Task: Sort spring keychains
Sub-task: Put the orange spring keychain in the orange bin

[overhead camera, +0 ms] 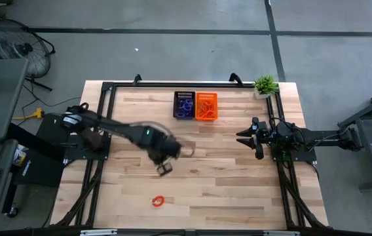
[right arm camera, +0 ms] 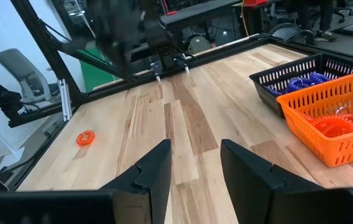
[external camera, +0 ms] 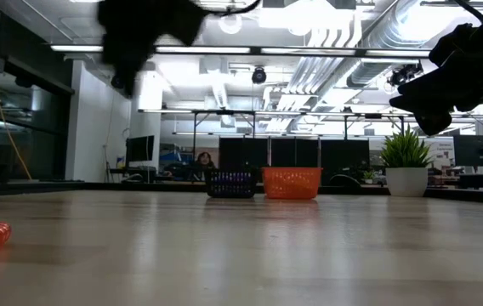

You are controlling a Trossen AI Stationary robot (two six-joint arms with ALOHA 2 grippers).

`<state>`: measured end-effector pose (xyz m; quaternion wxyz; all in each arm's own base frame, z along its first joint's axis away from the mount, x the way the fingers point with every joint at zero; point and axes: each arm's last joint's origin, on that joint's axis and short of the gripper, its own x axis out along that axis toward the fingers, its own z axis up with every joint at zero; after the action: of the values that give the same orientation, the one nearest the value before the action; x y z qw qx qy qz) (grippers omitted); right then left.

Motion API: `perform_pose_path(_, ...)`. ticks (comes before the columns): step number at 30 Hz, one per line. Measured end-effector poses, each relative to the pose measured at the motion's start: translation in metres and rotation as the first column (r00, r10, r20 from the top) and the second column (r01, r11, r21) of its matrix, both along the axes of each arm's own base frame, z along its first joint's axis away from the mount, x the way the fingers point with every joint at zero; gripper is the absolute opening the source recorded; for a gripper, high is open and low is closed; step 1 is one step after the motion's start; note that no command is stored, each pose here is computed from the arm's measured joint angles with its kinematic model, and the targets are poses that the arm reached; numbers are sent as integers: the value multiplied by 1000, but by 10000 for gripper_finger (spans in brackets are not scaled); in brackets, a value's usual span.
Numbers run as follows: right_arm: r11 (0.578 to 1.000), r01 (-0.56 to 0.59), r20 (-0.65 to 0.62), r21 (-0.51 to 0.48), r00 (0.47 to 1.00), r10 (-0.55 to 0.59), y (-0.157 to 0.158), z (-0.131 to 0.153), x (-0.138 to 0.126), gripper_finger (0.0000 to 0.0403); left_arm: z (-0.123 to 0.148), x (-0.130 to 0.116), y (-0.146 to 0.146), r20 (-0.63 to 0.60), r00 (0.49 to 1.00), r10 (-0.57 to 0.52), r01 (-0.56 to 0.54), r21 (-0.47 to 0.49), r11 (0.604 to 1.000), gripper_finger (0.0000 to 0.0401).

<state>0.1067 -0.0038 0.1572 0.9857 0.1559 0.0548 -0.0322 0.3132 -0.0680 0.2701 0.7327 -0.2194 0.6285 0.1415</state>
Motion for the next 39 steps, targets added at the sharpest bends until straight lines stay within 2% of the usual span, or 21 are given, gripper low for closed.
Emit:
perform_pose_path(2,1000,0,0,0,1000,0,0,0,0,134,-14,-10,-16,-35,999,4,-6,-45,999,3)
perform_pose_path(4,1000,0,-1,0,1000,0,0,0,0,134,-22,-9,-31,11,1000,14,-13,-97,995,3)
perform_pose_path(6,1000,0,-4,0,1000,0,0,0,0,134,-30,-18,-41,-37,999,24,-27,-88,996,3)
perform_pose_path(11,1000,0,-7,0,1000,0,0,-1,0,134,-40,-27,-64,-41,999,34,-38,-100,994,3)
perform_pose_path(19,1000,1,-7,0,1000,-1,0,-1,0,134,-46,-39,-96,33,999,35,-31,-96,995,3)
perform_pose_path(24,1000,1,-7,0,1000,-1,0,-1,0,134,-62,-41,-115,16,1000,16,-14,-77,997,3)
perform_pose_path(29,1000,1,-7,0,1000,-1,0,-1,0,134,-77,-38,-132,21,999,-25,27,-113,993,6)
perform_pose_path(33,1000,1,-7,0,1000,-1,0,-1,0,134,-88,-31,-140,43,998,-41,47,-146,988,37)
perform_pose_path(39,1000,0,-7,0,1000,0,0,-1,0,134,-87,-31,-142,62,998,-32,40,-138,990,117)
